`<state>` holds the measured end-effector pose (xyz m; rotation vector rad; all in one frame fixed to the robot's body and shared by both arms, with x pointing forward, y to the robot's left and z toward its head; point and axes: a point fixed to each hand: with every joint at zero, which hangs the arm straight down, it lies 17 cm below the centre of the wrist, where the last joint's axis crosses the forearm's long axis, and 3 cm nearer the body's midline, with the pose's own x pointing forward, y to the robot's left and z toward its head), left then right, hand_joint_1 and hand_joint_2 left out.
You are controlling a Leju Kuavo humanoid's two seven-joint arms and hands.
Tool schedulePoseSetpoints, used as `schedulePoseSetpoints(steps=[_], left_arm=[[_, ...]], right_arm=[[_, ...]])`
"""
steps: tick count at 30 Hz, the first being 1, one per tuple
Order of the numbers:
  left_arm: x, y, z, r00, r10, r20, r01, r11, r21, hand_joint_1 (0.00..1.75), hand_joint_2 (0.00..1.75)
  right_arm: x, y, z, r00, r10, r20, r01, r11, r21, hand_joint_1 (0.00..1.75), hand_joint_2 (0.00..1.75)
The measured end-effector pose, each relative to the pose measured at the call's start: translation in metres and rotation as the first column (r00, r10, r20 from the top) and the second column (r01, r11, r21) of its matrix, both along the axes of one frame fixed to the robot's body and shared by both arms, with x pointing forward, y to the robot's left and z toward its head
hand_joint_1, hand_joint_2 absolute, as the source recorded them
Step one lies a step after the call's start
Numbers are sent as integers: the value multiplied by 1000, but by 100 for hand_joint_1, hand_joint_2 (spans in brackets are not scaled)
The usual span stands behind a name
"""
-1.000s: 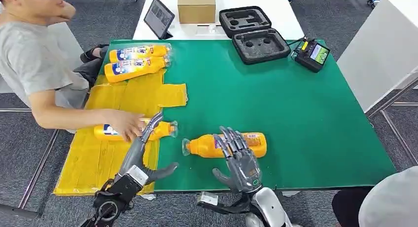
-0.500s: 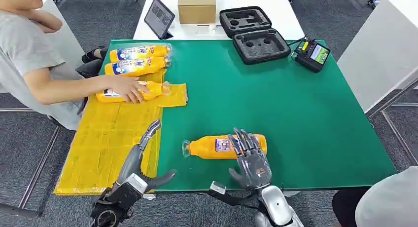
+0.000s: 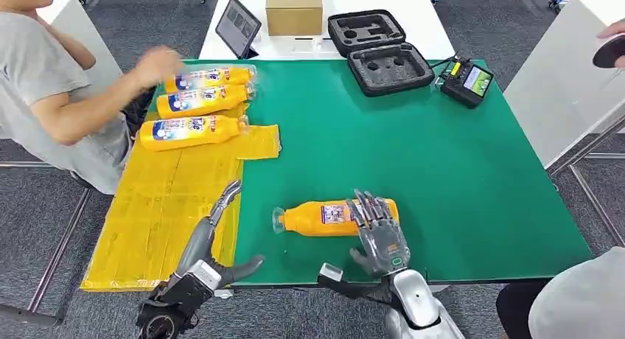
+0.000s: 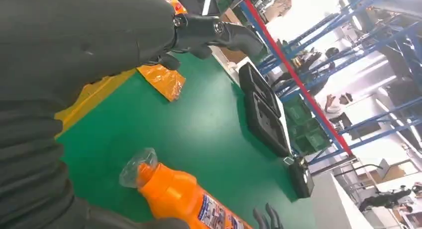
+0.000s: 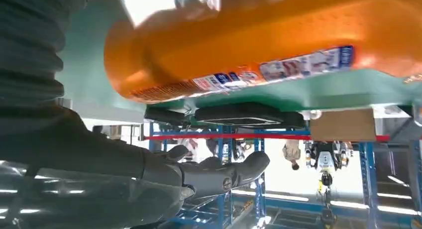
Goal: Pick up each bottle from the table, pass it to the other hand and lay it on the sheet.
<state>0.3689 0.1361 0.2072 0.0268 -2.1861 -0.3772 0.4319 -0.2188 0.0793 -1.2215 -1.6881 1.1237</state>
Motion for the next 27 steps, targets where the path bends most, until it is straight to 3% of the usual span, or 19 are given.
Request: schedulePoseSetpoints(steps=[10, 27], left_arm=[[0, -4, 2, 1000, -1, 0, 1, 1000, -14, 0, 175], [4, -6, 4, 1000, 7, 1, -7, 1000, -8, 0, 175]], right_arm=[[42, -5, -18, 997, 13, -71, -14, 1000, -14, 0, 175], [64, 3, -28, 989, 69, -131, -67, 998, 16, 0, 175]])
